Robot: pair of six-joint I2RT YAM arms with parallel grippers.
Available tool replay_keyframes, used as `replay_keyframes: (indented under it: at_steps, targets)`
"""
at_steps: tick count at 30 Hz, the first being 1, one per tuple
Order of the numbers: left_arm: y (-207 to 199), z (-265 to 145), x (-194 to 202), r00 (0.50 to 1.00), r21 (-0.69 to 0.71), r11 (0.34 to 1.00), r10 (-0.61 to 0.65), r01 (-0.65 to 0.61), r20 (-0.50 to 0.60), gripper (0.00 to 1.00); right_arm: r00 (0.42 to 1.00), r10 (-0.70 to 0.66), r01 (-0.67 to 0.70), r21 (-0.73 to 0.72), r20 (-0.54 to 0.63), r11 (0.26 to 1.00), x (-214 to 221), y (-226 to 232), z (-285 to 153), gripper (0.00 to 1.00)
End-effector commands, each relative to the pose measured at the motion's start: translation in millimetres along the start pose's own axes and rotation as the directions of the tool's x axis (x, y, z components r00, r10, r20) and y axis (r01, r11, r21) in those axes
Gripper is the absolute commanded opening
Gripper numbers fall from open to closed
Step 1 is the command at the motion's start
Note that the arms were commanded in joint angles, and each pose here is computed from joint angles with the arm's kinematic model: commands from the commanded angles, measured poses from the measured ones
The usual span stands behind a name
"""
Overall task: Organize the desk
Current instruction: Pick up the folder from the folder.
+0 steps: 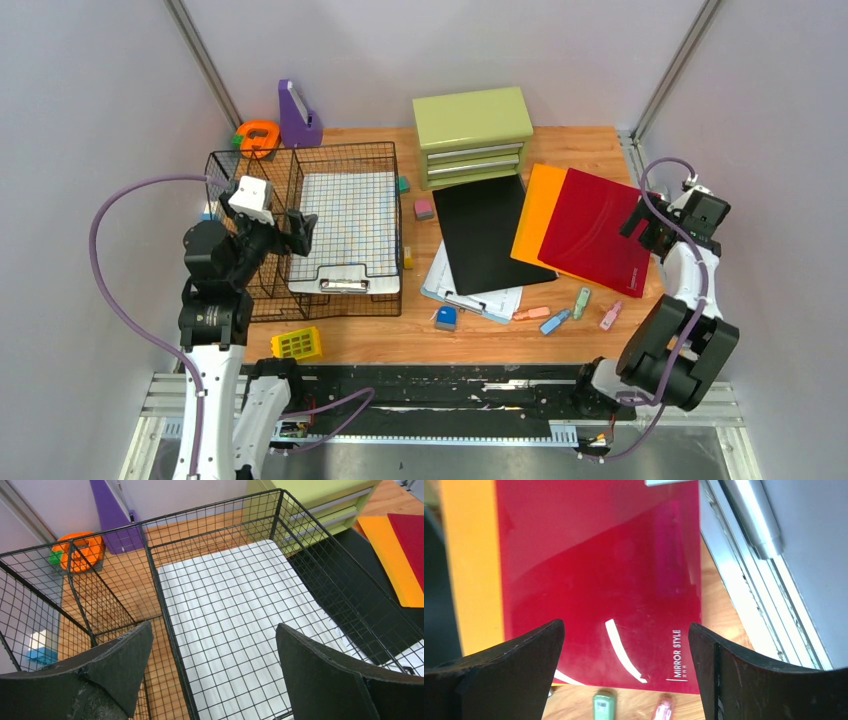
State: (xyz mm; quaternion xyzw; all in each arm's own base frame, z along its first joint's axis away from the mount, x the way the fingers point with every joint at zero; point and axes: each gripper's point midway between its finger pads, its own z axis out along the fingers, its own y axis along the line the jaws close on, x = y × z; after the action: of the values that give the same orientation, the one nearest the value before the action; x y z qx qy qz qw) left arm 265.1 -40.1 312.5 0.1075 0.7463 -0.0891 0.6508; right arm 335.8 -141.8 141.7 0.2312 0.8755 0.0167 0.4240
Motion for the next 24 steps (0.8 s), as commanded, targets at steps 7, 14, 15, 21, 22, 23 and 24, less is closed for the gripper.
replay_keyframes:
  at_steps: [7,14,15,21,22,23,24]
  targets:
    - [-13.2,3.5,-4.7,0.999,0.068,0.997,0.035,-0.035,0.007,1.0,0.986,-0.043,0.056,0.083,-0.16,0.995,26.0,-56.9,42.6,0.95]
    - [-13.0,7.5,0.4,0.999,0.073,0.997,0.032,-0.031,-0.01,1.0,0.975,-0.063,0.079,0.069,-0.215,0.994,28.4,-68.4,75.8,0.95]
    - [-12.8,8.6,1.7,0.999,0.074,0.997,0.03,-0.029,-0.015,1.0,0.975,-0.063,0.078,0.058,-0.215,0.995,27.1,-67.6,79.6,0.95]
    - [-11.3,13.5,6.8,0.999,0.073,0.997,0.023,-0.02,-0.035,1.0,0.978,-0.078,0.082,0.012,-0.195,0.997,8.2,-65.6,101.1,0.94]
    - [-11.0,14.3,8.1,0.999,0.073,0.997,0.021,-0.018,-0.039,1.0,0.977,-0.084,0.087,0.006,-0.194,0.996,5.3,-66.4,106.6,0.94]
    - [-10.7,15.0,9.2,0.999,0.072,0.997,0.02,-0.017,-0.042,1.0,0.979,-0.096,0.098,-0.001,-0.181,0.995,-2.5,-66.2,109.4,0.93]
    - [-10.0,16.2,10.0,0.999,0.071,0.997,0.019,-0.016,-0.046,1.0,0.978,-0.101,0.101,-0.008,-0.183,0.995,-3.7,-67.3,115.8,0.94]
